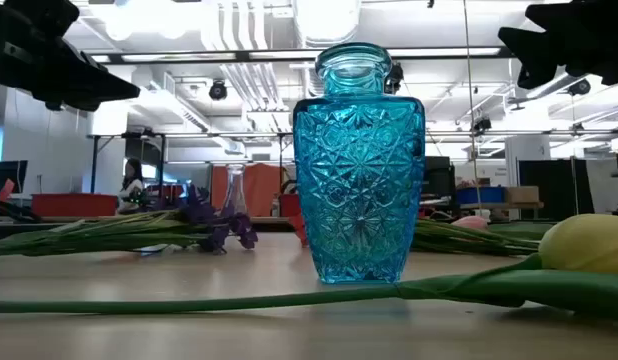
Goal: Sort flowers into vase by color
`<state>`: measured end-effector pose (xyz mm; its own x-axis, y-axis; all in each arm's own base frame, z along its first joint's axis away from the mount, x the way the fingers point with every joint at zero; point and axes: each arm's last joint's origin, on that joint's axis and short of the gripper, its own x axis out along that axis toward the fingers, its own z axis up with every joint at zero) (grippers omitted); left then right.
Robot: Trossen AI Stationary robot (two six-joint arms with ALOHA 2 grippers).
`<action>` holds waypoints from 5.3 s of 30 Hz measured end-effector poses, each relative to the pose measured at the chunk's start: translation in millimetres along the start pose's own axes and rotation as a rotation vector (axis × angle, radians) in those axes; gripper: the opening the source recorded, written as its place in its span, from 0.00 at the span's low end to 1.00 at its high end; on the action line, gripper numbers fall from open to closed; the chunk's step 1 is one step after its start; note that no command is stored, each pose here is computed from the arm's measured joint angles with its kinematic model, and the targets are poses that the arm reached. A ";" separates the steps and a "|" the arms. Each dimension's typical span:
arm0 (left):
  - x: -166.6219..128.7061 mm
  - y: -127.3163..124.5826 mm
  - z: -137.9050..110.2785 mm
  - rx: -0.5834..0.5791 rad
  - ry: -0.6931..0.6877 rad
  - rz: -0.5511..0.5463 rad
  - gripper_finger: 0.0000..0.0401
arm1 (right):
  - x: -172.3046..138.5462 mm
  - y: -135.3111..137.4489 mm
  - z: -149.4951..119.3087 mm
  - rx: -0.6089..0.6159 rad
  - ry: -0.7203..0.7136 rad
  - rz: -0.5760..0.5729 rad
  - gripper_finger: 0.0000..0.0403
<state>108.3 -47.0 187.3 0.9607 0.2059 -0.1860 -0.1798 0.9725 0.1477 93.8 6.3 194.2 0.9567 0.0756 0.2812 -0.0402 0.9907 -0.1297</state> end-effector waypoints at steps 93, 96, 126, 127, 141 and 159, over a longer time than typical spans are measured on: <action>9.6 -6.6 34.6 -0.486 -0.280 0.009 0.00 | 5.7 -2.5 -26.2 0.839 0.193 -0.290 0.57; 13.8 -10.1 32.8 -0.457 -0.267 0.028 0.00 | 12.2 -1.8 -32.7 0.834 0.307 -0.333 0.57; 35.9 -30.4 62.7 -0.316 -0.232 0.122 0.00 | 170.0 20.6 -36.0 0.690 1.450 -0.521 0.79; 35.7 -30.0 63.0 -0.311 -0.233 0.127 0.00 | 174.2 24.4 -39.4 0.680 1.465 -0.516 0.79; 33.9 -28.3 64.1 -0.255 -0.233 0.138 0.00 | 195.0 54.2 -96.5 0.591 1.690 -0.541 0.75; 33.7 -28.1 64.3 -0.230 -0.232 0.141 0.00 | 195.9 57.6 -105.1 0.626 1.683 -0.577 0.55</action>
<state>159.4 -74.3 239.3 0.9409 0.3351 0.0499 -0.3313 0.9408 -0.0716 309.1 66.3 141.9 0.1202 -0.0269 -0.9924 0.6324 0.7726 0.0557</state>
